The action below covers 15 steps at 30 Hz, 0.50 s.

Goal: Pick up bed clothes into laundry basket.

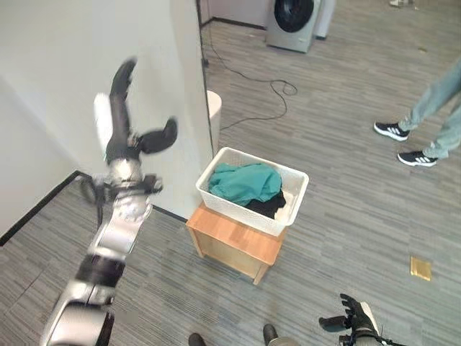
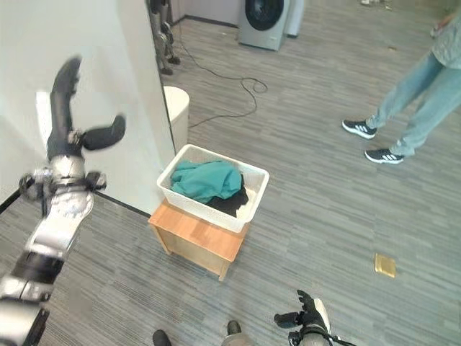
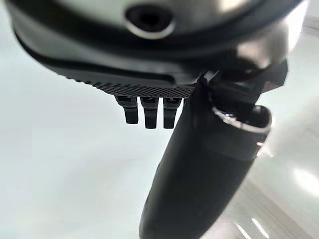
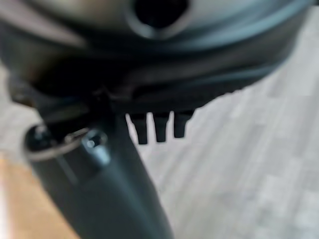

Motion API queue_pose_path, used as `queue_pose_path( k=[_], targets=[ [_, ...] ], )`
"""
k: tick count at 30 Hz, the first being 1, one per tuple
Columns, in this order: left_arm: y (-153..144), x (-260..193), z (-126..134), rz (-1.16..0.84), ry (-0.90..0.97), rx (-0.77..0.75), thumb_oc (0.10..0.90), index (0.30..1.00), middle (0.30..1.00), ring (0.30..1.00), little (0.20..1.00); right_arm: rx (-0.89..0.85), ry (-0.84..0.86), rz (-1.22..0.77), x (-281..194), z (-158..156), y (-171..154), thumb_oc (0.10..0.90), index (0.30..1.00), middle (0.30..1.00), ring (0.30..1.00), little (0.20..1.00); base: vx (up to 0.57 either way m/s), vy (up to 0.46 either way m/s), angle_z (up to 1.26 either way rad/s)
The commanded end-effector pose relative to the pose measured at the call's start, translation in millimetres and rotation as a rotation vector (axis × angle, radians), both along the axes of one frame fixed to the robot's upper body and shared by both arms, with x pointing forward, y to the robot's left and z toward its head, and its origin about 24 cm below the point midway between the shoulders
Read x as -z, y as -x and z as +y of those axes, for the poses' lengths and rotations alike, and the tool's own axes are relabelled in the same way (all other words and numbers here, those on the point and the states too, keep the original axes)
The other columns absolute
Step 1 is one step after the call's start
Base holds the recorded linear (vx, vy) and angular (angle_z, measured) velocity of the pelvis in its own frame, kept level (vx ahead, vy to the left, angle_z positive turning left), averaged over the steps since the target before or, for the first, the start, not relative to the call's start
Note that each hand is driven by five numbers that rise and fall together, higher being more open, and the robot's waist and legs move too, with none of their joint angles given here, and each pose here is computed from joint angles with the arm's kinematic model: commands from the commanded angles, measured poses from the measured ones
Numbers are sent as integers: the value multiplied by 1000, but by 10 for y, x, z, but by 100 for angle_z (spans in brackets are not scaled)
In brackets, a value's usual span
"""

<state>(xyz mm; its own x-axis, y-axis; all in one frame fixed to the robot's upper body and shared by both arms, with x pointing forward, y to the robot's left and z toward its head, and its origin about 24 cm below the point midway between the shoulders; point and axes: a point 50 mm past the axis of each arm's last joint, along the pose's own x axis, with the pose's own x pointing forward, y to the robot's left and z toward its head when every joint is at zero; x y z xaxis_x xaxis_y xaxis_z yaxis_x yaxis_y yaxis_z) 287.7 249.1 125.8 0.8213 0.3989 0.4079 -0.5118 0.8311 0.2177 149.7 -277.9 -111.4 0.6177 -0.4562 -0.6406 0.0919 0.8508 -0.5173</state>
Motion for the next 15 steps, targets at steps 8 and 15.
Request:
queue_pose_path(
  k=[8,15],
  targets=[
    [928,652,691,129,210,-238,800,900,900,900,900,-107,438,-748,-1721,-392,-416,800,900,900,900,900,-280,-124,84],
    [1066,901,652,239,323,-205,800,900,900,900,900,-107,535,-865,-2030,-314,-326,800,900,900,900,900,-336,141,109]
  ],
)
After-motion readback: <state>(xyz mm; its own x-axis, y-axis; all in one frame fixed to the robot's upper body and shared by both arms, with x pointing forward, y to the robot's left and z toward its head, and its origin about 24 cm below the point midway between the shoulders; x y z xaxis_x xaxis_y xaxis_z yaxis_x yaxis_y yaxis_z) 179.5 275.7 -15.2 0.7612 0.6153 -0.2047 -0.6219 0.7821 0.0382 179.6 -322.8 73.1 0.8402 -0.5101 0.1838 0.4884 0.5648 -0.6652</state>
